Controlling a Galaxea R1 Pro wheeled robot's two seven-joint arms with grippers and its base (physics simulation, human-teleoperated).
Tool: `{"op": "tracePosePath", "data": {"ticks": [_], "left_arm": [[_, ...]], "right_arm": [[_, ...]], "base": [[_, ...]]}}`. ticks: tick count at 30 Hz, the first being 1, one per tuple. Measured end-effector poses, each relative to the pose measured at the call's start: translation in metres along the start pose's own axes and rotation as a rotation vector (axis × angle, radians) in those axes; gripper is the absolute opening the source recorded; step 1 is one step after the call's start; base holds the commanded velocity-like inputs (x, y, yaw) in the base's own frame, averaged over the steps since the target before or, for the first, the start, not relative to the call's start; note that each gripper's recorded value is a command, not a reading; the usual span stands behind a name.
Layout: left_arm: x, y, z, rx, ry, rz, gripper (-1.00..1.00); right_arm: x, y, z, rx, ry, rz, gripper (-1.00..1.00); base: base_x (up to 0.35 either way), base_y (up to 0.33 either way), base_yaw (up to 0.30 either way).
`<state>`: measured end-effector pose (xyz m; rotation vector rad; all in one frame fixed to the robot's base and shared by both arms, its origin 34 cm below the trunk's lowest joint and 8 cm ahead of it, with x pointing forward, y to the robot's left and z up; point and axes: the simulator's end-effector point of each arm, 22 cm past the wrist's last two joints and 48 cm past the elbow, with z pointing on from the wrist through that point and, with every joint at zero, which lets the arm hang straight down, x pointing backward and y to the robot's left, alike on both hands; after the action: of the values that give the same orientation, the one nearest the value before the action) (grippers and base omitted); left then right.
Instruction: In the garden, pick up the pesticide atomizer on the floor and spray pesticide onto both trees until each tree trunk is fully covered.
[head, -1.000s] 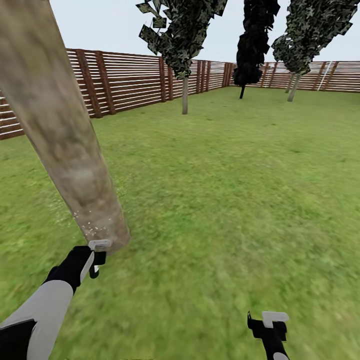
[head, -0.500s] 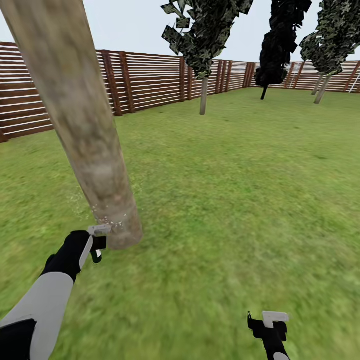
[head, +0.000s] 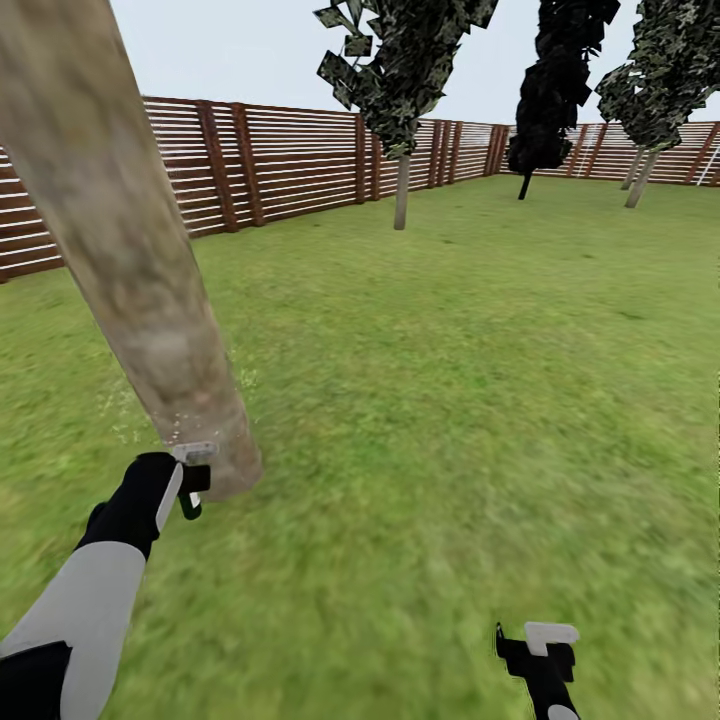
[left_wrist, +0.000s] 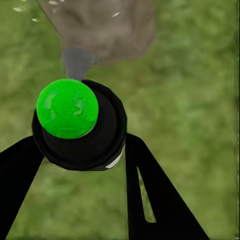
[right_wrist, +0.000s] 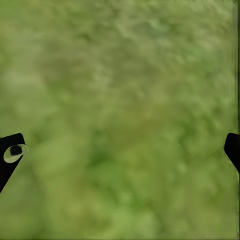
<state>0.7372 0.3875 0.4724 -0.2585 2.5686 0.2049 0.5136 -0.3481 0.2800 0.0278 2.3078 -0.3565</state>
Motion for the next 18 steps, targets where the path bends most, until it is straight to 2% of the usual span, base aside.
{"op": "tracePosePath", "data": {"ticks": [6, 15, 18], "left_arm": [[-0.0001, -0.0003, -0.0003, 0.0, -0.001, 0.0, -1.0], [-0.0001, 0.0001, -0.0001, -0.001, 0.0, 0.0, -1.0], [-0.001, 0.0, -0.0005, -0.001, -0.002, 0.0, -1.0]], "right_arm": [[-0.0001, 0.0, -0.0001, 0.0, 0.0, 0.0, 1.0], [-0.0001, 0.0004, -0.0001, -0.001, 0.0, 0.0, 1.0], [-0.0004, 0.0, 0.0001, 0.0, -0.001, 0.0, 1.0]], "base": [[0.219, -0.209, 0.017], [0.186, -0.224, 0.182], [0.187, -0.227, 0.033]]}}
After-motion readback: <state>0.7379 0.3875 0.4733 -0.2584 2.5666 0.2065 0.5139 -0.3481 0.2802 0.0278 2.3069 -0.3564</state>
